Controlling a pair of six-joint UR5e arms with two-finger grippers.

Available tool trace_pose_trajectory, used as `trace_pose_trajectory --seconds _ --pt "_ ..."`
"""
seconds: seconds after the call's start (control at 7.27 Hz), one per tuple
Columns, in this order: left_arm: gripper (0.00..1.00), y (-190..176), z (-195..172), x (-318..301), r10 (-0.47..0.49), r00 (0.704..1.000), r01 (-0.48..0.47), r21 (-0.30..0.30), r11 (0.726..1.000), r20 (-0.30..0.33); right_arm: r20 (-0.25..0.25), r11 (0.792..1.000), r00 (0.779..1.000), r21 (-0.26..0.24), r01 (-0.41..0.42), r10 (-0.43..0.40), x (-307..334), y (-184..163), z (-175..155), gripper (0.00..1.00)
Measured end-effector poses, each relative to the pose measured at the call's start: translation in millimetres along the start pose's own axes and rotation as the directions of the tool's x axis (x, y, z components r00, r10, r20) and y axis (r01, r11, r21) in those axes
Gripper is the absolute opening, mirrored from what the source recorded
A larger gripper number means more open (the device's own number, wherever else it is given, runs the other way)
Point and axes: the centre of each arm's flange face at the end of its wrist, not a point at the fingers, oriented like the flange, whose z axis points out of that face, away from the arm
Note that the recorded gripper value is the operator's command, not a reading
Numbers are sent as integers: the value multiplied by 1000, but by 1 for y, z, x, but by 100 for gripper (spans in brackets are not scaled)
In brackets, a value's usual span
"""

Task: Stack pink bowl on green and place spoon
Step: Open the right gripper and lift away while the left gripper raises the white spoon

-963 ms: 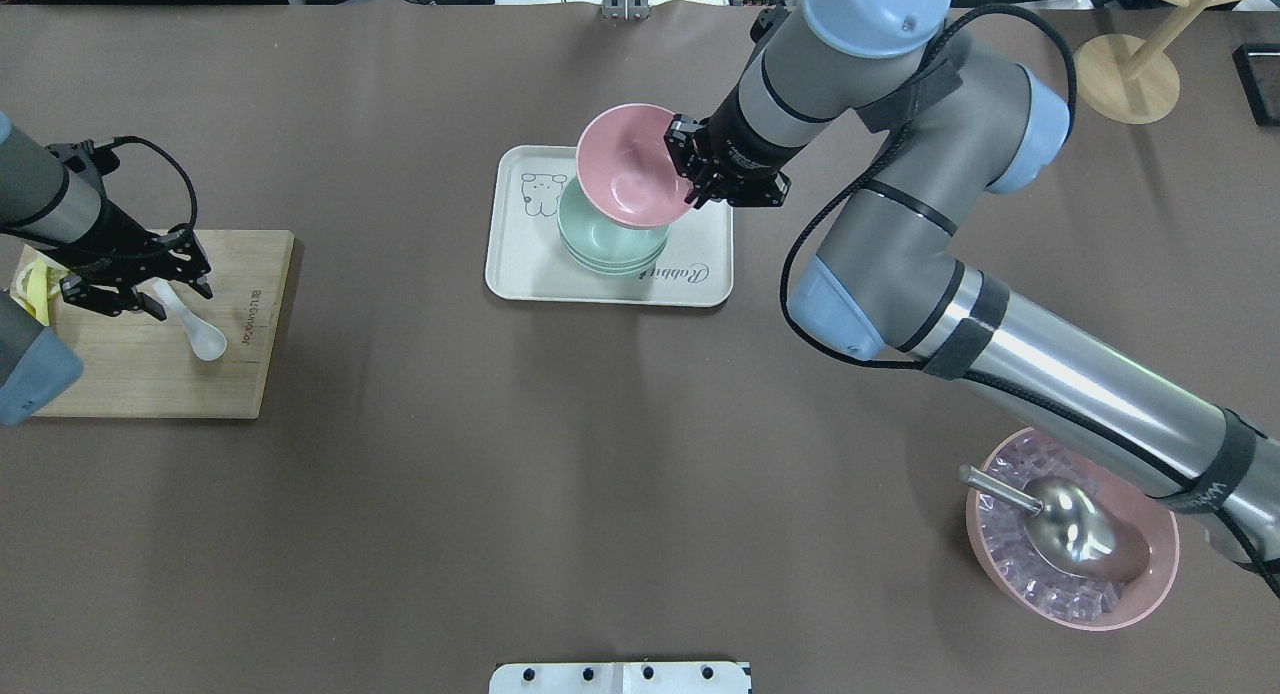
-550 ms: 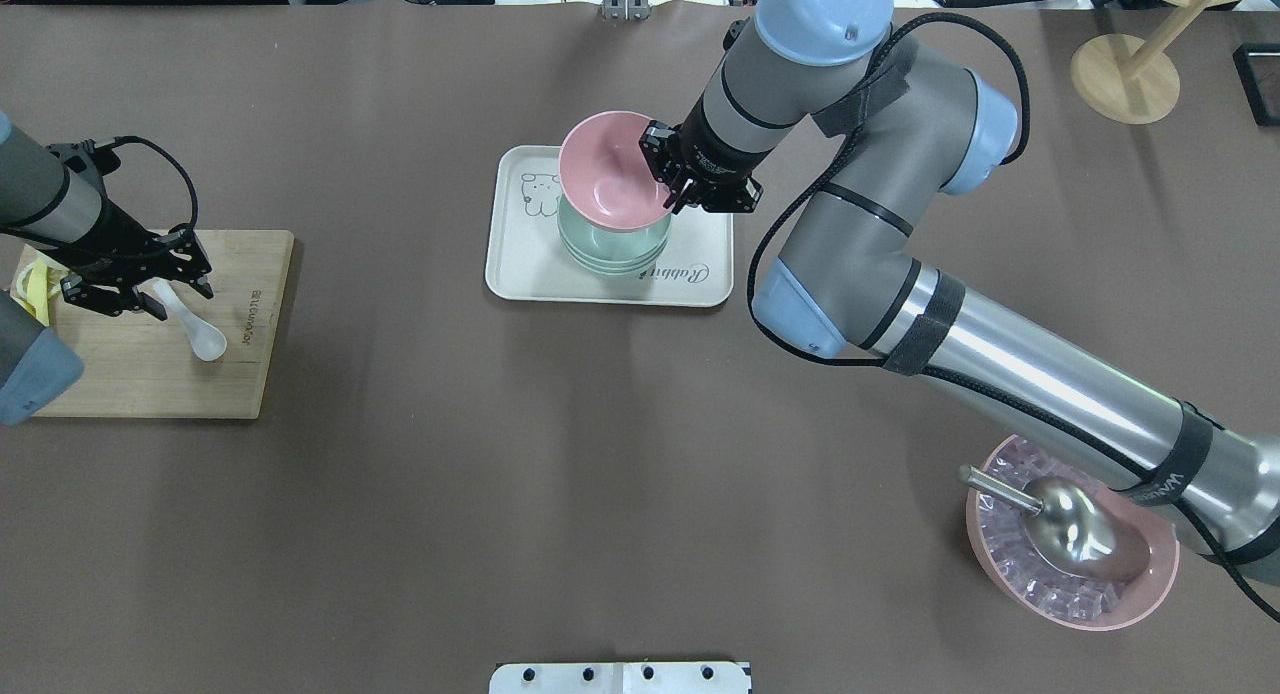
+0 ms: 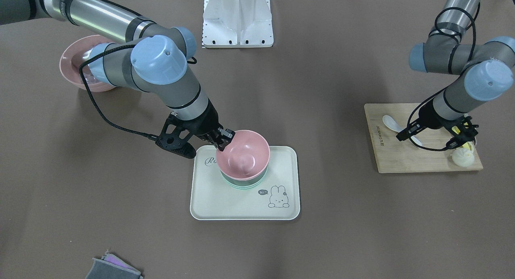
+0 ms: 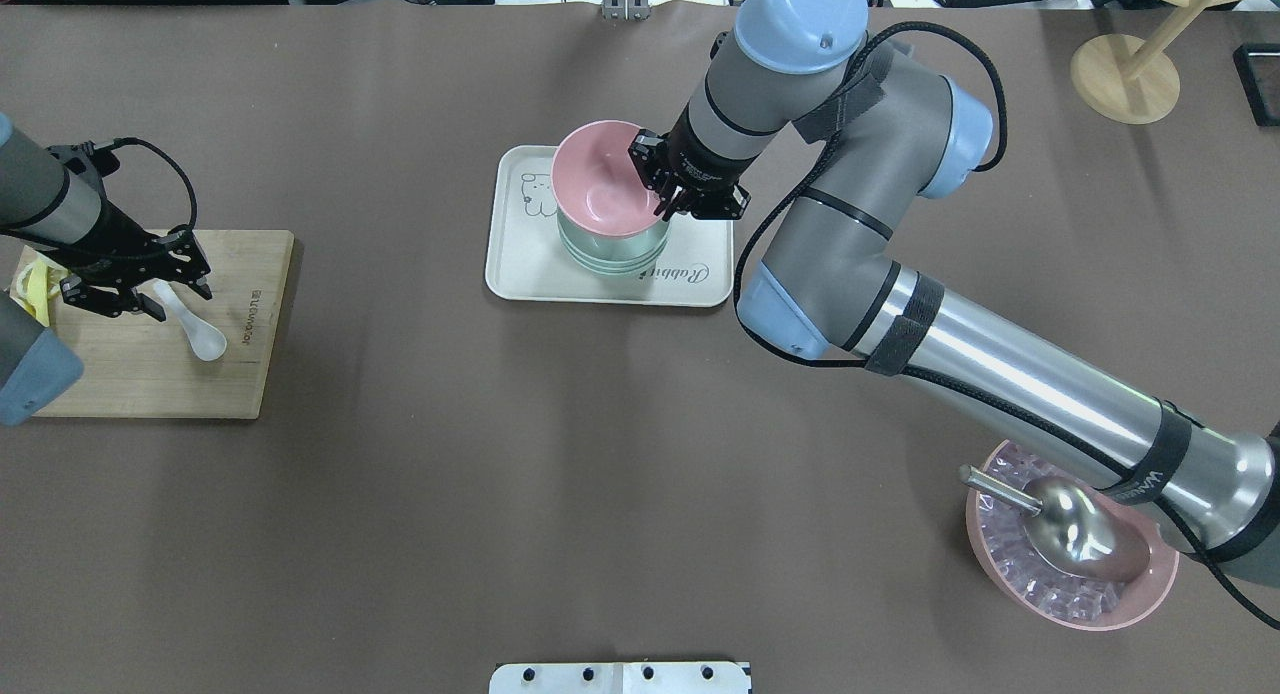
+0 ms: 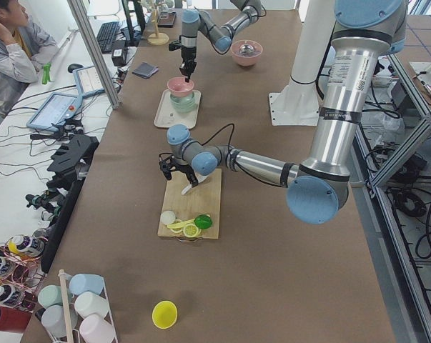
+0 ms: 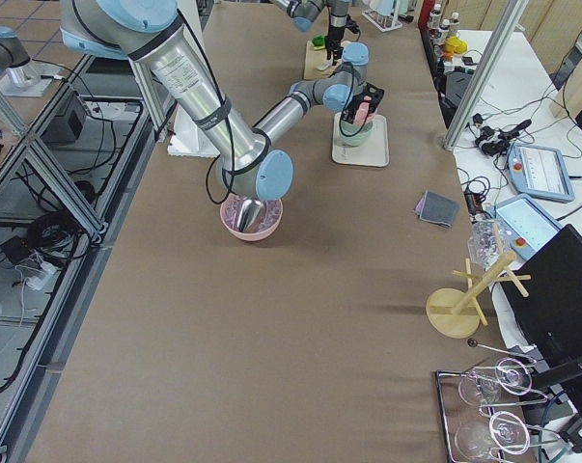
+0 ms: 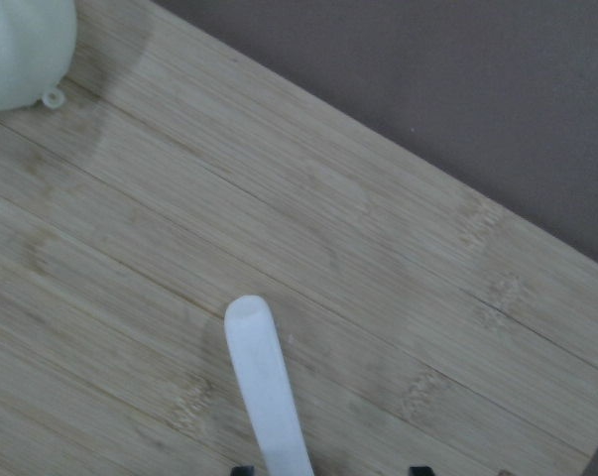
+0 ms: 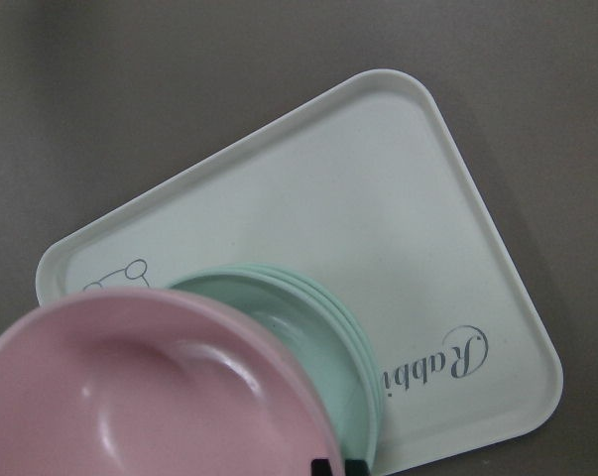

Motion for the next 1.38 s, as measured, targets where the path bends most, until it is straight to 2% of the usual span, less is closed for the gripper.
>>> trace_pose_trajectory --seconds 0.14,0.28,0.55,1.1,1.38 --pt "53 -3 4 -3 2 1000 -2 1 1000 -3 6 1000 1000 -3 5 -5 0 1 3 100" --pt "41 -5 7 -5 4 1000 -4 2 1000 -6 9 1000 1000 -2 8 -8 0 1 3 100" --pt "0 -5 8 -6 -14 1000 14 2 1000 -11 23 1000 1000 5 8 -8 -2 -8 -8 100" --pt "0 -1 2 0 -39 999 39 -2 999 -27 45 1000 999 3 -7 7 -1 -29 -31 100" --pt "0 7 -16 36 -32 997 31 -16 999 -68 55 1000 998 -24 -14 15 19 -55 -56 100"
